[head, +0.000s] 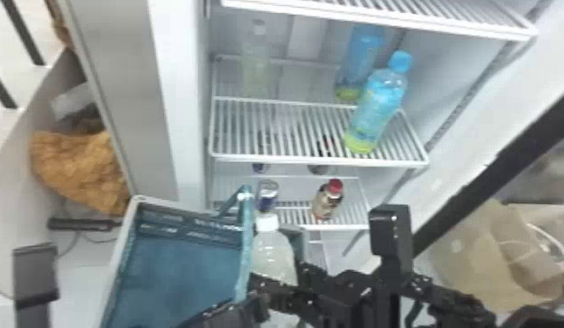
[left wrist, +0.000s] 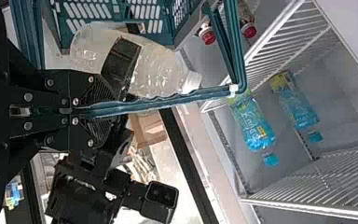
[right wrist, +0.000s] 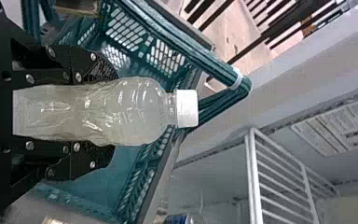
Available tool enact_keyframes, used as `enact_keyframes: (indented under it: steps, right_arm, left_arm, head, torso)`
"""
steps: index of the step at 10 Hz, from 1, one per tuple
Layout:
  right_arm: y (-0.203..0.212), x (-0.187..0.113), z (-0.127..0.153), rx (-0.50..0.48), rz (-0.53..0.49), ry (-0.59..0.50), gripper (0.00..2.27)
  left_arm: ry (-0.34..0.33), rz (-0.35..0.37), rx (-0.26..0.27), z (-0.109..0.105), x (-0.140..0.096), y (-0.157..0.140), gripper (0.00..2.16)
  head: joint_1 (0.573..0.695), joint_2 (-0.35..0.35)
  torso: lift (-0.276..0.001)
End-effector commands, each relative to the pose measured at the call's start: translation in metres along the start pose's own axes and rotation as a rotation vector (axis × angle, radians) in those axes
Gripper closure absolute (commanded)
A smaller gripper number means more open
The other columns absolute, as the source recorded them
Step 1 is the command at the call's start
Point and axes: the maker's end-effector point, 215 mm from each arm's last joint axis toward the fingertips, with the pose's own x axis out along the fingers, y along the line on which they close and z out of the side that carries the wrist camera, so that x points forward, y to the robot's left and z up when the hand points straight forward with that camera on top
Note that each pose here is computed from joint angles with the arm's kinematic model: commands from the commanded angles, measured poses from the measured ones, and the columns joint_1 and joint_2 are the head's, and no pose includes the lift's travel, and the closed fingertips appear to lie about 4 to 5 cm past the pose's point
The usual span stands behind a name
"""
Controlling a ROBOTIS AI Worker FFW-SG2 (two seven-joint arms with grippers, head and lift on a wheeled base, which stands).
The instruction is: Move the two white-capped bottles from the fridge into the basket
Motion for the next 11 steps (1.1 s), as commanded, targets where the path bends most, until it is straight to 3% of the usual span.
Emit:
enact_keyframes:
  steps: [1,2,3,6,8,10,11]
  right_arm:
    - [-0.005,-0.001,0.008,-0.022,-0.021,-0.015,0.42]
    - [-0.005,-0.001,0.01,-0.022,-0.019,-0.03,0.15]
    - [-0.006,-0.002,0.012,-0.024,-0.023,-0.032,0.05]
    - [-0.016,-0.004,0.025,-0.037,-0.051,-0.081,0.09]
    - [-0.036,-0.024,0.073,-0.117,-0.145,-0.226,0.08]
    - [-0.036,-0.036,0.134,-0.202,-0.175,-0.452,0.05]
    - [-0.035,-0.035,0.151,-0.211,-0.172,-0.516,0.03]
  left_arm:
    - [0.0,0.001,0.0,0.0,0.0,0.0,1.19]
    - [-0.001,0.003,0.0,0.0,0.0,0.001,1.19]
    - [-0.004,0.003,0.001,0.001,0.0,0.001,1.19]
    - [-0.002,-0.003,0.002,0.001,0.001,-0.001,1.19]
    - [-0.003,0.0,0.0,0.001,0.0,0.0,1.19]
    - [-0.003,-0.001,0.003,0.002,0.0,0.0,1.19]
    - [-0.003,0.001,0.0,0.001,0.0,0.0,1.19]
  head:
    - [0.695,-0.168]
    - [0.695,-0.163]
    - [0.695,-0.165]
    - [0.695,-0.174]
    - [0.695,-0.198]
    - [0.695,-0.22]
    - [0.695,-0.221]
  torso:
    - [0.0]
    - [0.0]
    - [0.0]
    - [0.0]
    - [0.0]
    - [0.0]
    - [0.0]
